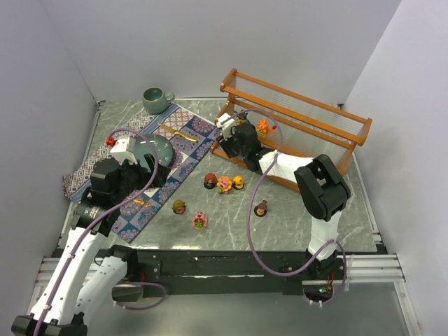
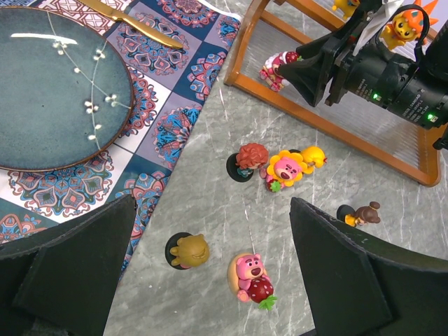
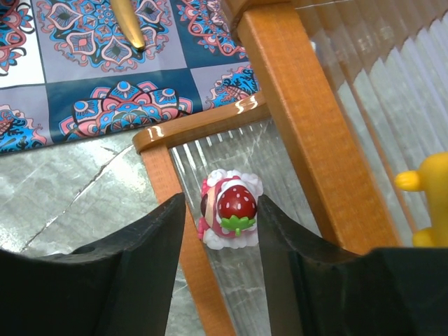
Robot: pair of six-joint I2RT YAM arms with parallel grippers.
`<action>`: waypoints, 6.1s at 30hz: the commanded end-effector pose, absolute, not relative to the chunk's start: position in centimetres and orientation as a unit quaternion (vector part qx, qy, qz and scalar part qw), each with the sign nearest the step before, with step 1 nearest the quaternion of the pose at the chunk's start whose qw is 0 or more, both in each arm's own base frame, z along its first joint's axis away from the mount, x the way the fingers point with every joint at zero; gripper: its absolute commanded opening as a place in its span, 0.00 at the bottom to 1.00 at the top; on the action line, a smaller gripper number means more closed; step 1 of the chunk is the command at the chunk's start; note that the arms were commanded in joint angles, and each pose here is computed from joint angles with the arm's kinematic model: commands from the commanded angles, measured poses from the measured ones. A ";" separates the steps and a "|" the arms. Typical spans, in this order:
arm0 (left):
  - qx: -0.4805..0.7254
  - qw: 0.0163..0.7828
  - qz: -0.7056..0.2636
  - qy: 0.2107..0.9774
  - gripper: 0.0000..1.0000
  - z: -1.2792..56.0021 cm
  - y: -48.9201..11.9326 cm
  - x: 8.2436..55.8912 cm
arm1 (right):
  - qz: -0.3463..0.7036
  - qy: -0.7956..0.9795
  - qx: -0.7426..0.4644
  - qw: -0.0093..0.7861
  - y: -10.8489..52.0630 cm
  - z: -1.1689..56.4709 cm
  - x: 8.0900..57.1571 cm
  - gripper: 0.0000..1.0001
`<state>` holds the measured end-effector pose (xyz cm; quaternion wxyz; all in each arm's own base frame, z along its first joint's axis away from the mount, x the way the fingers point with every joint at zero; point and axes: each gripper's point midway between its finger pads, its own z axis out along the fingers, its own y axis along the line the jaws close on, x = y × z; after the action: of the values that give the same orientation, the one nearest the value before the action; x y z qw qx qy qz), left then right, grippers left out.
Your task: Place and organize the plastic toys onto the shelf
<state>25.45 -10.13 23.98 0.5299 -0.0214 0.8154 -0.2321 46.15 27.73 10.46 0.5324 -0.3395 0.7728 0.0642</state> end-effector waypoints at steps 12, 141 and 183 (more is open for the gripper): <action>-0.016 0.545 -0.239 0.804 0.97 24.9 -10.3 25.7 | 0.083 0.736 -0.322 0.589 28.5 17.4 45.3 0.73; -0.015 0.561 -0.243 0.791 0.97 25.8 -10.1 25.0 | 0.208 0.795 -0.142 0.552 19.3 15.5 37.6 0.00; -0.011 0.554 -0.243 0.796 0.97 25.4 -10.3 25.2 | 0.178 0.822 -0.056 0.538 17.6 10.0 42.9 0.26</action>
<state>24.96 -10.02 24.90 0.5446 -0.0194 0.8046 -0.2358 41.22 18.16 8.61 0.5154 -0.0760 0.8340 0.1816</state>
